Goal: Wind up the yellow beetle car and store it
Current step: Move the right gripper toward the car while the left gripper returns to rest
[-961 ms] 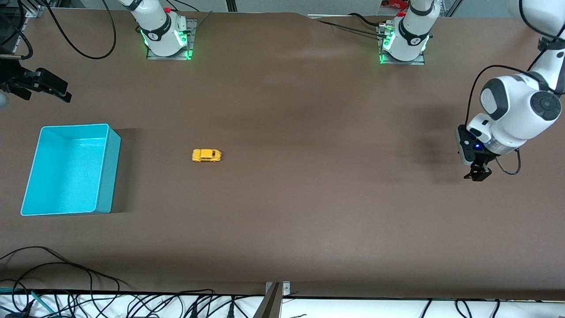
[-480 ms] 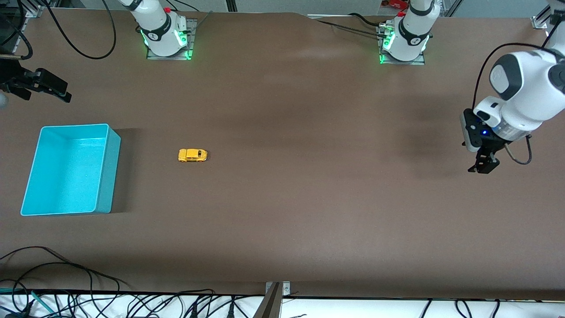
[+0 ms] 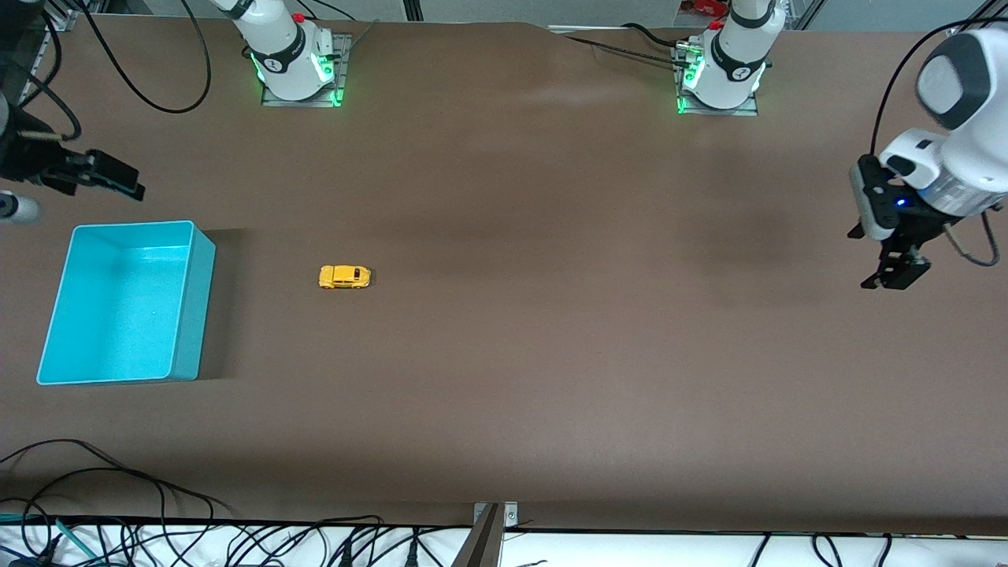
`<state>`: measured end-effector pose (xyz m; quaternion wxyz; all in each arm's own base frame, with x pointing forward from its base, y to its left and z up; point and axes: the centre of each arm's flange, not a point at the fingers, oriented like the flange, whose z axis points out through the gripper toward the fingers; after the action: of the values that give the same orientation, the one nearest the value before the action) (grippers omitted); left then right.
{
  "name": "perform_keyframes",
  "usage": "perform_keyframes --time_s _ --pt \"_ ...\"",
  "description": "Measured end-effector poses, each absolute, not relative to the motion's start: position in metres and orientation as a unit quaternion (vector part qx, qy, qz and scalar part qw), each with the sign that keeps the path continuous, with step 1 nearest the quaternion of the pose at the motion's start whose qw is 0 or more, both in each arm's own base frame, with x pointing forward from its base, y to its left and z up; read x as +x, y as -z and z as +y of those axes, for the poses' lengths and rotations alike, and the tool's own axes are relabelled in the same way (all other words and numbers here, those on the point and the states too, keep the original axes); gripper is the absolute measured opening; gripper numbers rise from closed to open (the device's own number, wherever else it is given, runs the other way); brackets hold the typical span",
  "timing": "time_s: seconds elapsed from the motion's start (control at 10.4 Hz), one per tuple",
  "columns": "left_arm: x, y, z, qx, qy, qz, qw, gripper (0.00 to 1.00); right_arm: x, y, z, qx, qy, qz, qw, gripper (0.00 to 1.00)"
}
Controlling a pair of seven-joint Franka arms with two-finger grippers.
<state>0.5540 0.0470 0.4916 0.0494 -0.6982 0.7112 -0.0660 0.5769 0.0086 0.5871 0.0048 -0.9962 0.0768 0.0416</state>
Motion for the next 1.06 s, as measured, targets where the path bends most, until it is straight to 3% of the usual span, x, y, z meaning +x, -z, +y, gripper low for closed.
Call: perform_keyframes --time_s 0.38,1.06 --pt "0.549 -0.55 0.048 -0.807 0.037 0.589 0.002 1.0 0.61 -0.519 0.085 -0.972 -0.027 0.234 0.0 1.0" --pt "0.53 -0.624 0.01 -0.973 -0.021 0.228 -0.029 1.0 0.61 -0.402 0.121 -0.85 -0.055 0.523 -0.041 1.0"
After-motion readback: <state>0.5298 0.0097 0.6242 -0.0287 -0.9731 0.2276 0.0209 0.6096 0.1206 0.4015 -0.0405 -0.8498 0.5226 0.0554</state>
